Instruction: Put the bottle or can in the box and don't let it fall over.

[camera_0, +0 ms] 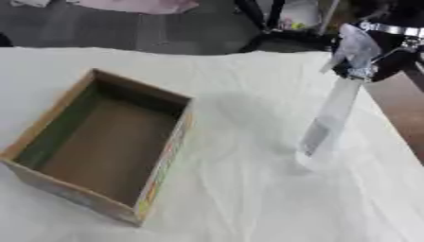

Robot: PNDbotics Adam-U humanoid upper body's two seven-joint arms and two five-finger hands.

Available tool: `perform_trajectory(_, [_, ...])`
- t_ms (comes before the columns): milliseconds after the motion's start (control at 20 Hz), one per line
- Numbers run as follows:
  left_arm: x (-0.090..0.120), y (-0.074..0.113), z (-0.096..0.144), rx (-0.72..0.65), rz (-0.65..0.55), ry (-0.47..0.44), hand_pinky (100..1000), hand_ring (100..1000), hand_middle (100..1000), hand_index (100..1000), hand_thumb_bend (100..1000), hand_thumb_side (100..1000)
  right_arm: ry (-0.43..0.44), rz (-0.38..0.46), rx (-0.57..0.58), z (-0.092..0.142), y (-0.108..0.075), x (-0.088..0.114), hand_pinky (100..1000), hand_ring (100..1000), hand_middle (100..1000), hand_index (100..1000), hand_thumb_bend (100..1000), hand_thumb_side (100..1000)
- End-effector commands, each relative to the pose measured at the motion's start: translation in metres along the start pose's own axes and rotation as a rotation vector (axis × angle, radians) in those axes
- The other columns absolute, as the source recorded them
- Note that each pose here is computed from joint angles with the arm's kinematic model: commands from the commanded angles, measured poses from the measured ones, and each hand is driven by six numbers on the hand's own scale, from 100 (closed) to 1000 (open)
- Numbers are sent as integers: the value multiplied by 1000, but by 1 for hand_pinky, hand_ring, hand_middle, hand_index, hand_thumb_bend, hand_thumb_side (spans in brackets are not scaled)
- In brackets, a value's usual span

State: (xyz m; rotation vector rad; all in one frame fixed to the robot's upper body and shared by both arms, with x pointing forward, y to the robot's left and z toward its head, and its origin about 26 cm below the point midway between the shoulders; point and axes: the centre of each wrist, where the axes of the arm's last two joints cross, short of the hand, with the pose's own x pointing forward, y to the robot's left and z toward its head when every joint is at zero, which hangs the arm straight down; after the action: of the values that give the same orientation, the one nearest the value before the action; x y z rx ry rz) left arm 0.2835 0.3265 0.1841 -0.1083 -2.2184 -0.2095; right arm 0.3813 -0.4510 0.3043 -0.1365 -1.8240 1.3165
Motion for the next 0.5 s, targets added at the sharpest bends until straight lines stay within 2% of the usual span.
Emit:
perform_trajectory(50, [9, 2, -4, -11, -21, -29, 608, 530, 561, 806, 137, 787, -41, 78, 18, 7, -16, 15, 467, 251, 370, 274, 120, 100])
perform_trajectory(250, [9, 3, -3, -6, -20, -26, 607, 530, 562, 805, 137, 786, -53, 78, 5, 8, -16, 16, 439, 199, 363, 270, 105, 100])
perform_trajectory(400, [9, 3, -2, -5, -20, -25, 603, 529, 562, 803, 136, 784, -73, 76, -5, 8, -17, 19, 164, 176, 363, 277, 100, 100])
perform_trajectory(500, [9, 4, -2, -4, -18, -25, 602, 529, 561, 803, 136, 783, -86, 76, -10, 8, -18, 21, 100, 165, 361, 277, 100, 100])
